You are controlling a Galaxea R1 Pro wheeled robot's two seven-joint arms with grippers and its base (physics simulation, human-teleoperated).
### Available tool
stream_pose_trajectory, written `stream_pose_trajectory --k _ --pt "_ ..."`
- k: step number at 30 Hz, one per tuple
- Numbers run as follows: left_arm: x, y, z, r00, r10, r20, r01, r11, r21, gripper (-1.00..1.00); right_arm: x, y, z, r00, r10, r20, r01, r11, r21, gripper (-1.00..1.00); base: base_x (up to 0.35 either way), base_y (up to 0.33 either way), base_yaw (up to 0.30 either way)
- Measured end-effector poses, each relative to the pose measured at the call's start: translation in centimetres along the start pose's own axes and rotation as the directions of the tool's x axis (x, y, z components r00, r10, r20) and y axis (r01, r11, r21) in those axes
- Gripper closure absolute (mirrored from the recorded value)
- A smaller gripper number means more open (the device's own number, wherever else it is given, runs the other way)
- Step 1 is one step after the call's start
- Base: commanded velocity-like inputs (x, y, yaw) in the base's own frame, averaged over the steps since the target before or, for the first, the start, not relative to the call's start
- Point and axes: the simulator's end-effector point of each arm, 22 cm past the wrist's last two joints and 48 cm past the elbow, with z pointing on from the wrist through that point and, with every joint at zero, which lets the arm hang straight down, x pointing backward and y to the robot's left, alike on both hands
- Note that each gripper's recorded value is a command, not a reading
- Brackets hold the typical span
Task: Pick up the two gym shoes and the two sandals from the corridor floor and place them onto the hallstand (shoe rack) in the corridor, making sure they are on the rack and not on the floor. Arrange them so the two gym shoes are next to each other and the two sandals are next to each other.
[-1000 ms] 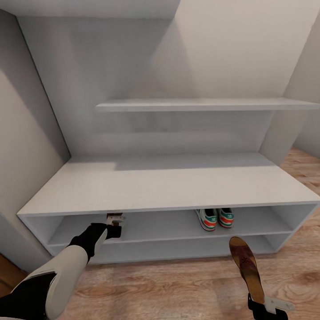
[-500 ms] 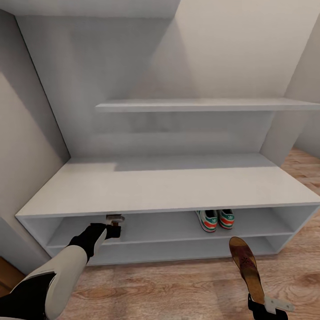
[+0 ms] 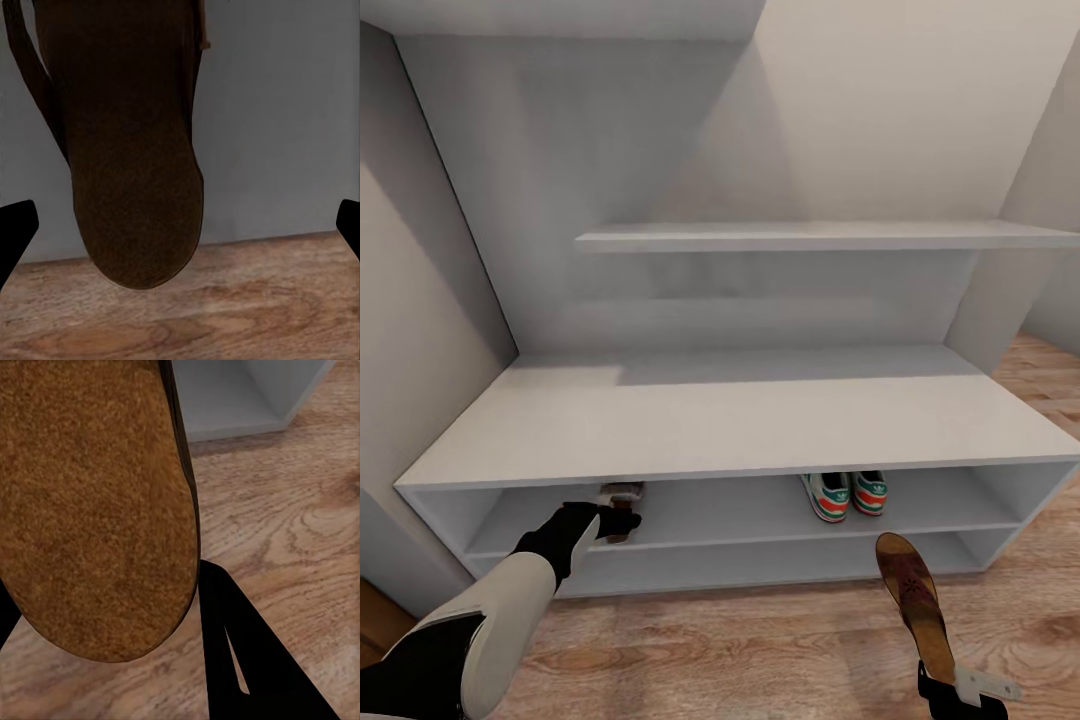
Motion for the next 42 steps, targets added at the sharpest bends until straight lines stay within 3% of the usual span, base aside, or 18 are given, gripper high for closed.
stream_pose_trajectory --k 26,33,37,42 --pt "-1.5 0.4 -0.3 0.999 -0.004 0.039 0.004 1.000 -0.008 -1.00 0.0 0.0 0.0 1.000 -0.001 -0.001 0.001 1.000 0.000 1.00 -0.296 0.000 0.000" --pt "-1.8 0.6 -0.2 0.997 -0.003 0.082 0.004 1.000 -0.009 -1.00 0.0 0.0 0.0 1.000 -0.001 -0.001 0.001 1.000 0.000 1.00 -0.336 0.000 0.000" --pt "0.6 0.7 0.3 0.995 -0.001 0.102 0.002 1.000 -0.010 -1.00 0.1 0.0 0.0 1.000 -0.001 -0.002 0.001 1.000 0.000 1.00 -0.329 0.000 0.000" --pt "6.9 0.5 1.0 0.992 0.009 0.128 -0.008 1.000 -0.008 -1.00 0.1 0.2 0.0 1.000 0.000 -0.001 0.000 1.000 -0.003 1.00 -0.172 0.000 0.000"
